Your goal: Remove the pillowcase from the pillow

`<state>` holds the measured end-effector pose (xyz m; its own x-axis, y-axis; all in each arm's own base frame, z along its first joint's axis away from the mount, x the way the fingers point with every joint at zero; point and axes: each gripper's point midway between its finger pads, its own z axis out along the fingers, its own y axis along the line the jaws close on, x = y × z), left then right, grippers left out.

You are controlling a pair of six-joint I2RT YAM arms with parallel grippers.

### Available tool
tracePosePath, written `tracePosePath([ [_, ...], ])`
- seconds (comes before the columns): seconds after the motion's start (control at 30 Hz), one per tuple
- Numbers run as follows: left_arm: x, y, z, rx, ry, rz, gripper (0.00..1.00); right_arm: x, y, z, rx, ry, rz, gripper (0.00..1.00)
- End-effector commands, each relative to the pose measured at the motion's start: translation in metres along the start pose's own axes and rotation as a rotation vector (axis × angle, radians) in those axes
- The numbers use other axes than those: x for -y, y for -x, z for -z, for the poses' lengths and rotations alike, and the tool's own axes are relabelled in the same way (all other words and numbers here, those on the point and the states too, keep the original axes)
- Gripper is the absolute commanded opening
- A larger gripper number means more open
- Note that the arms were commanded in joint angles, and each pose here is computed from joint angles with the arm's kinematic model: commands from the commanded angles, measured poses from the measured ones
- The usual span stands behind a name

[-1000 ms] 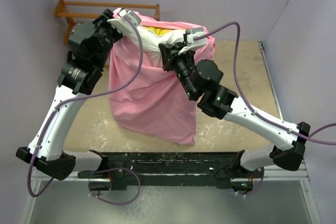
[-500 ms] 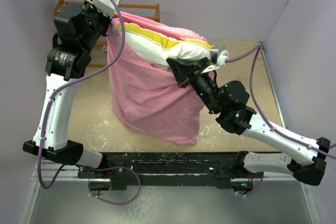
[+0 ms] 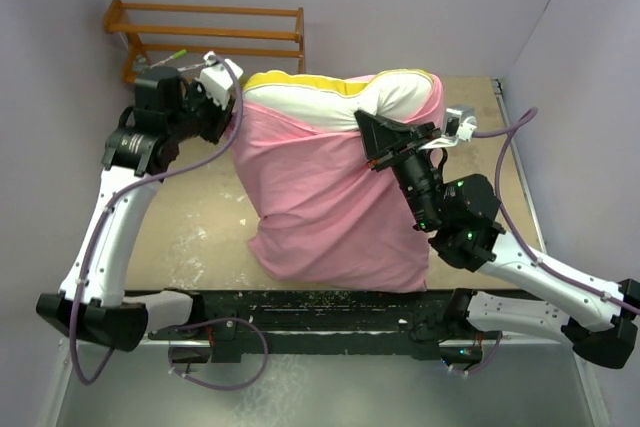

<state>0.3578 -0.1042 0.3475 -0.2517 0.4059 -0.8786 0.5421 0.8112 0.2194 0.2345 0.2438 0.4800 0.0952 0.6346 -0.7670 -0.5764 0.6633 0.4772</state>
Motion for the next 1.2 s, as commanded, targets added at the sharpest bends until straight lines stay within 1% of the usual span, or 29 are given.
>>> tracePosePath([
  [0.0, 0.003, 0.024, 0.042, 0.169, 0.026, -0.174, 0.24, -0.001, 0.082, 0.0, 0.252, -0.046, -0.082, 0.0],
  [0.1, 0.012, 0.009, 0.047, 0.15, -0.004, -0.226, 0.24, -0.004, 0.083, -0.005, 0.265, -0.037, -0.056, 0.0],
  [0.17, 0.016, -0.002, 0.045, 0.119, -0.021, -0.223, 0.23, -0.005, 0.093, -0.008, 0.301, -0.047, -0.041, 0.0],
  [0.23, 0.021, -0.013, 0.043, 0.087, -0.046, -0.213, 0.26, -0.01, 0.105, -0.013, 0.328, -0.044, -0.026, 0.0],
  [0.27, 0.025, -0.018, 0.042, 0.077, -0.065, -0.205, 0.3, -0.013, 0.112, -0.015, 0.341, -0.043, -0.018, 0.0],
  [0.3, 0.03, -0.021, 0.041, 0.074, -0.084, -0.194, 0.38, -0.016, 0.118, -0.017, 0.354, -0.043, -0.015, 0.0],
  [0.33, 0.033, -0.022, 0.042, 0.075, -0.098, -0.175, 0.49, -0.018, 0.125, -0.019, 0.368, -0.044, -0.013, 0.0],
  [0.37, 0.037, -0.021, 0.043, 0.084, -0.117, -0.157, 0.58, -0.019, 0.131, -0.021, 0.381, -0.046, -0.01, 0.0],
  [0.43, 0.046, -0.013, 0.047, 0.111, -0.161, -0.126, 0.73, -0.023, 0.138, -0.025, 0.395, -0.045, -0.002, 0.0],
  [0.5, 0.05, 0.005, 0.055, 0.155, -0.184, -0.099, 0.88, -0.029, 0.136, -0.029, 0.389, -0.03, 0.011, 0.0],
  [0.53, 0.051, 0.018, 0.061, 0.182, -0.191, -0.093, 0.93, -0.031, 0.135, -0.031, 0.385, -0.022, 0.013, 0.0],
  [0.6, 0.05, 0.046, 0.076, 0.245, -0.199, -0.11, 0.99, -0.034, 0.13, -0.033, 0.373, -0.006, 0.013, 0.0],
  [0.63, 0.047, 0.066, 0.088, 0.292, -0.186, -0.134, 0.99, -0.035, 0.126, -0.034, 0.364, 0.0, 0.009, 0.0],
  [0.7, 0.042, 0.091, 0.104, 0.354, -0.163, -0.183, 0.99, -0.037, 0.119, -0.037, 0.346, 0.012, 0.008, 0.0],
  [0.8, 0.037, 0.117, 0.124, 0.444, -0.119, -0.267, 0.99, -0.039, 0.11, -0.042, 0.326, 0.019, 0.012, 0.0],
  [0.87, 0.032, 0.129, 0.134, 0.496, -0.072, -0.293, 0.99, -0.041, 0.106, -0.046, 0.318, 0.019, 0.013, 0.0],
  [0.97, 0.031, 0.132, 0.141, 0.552, -0.034, -0.298, 0.99, -0.044, 0.1, -0.053, 0.304, 0.018, 0.019, 0.0],
  [1.07, 0.045, 0.125, 0.146, 0.595, -0.077, -0.323, 0.99, -0.044, 0.094, -0.063, 0.288, -0.005, 0.027, 0.0],
  [1.17, 0.061, 0.117, 0.15, 0.6, -0.147, -0.354, 1.0, -0.032, 0.084, -0.075, 0.268, -0.102, 0.038, 0.0],
])
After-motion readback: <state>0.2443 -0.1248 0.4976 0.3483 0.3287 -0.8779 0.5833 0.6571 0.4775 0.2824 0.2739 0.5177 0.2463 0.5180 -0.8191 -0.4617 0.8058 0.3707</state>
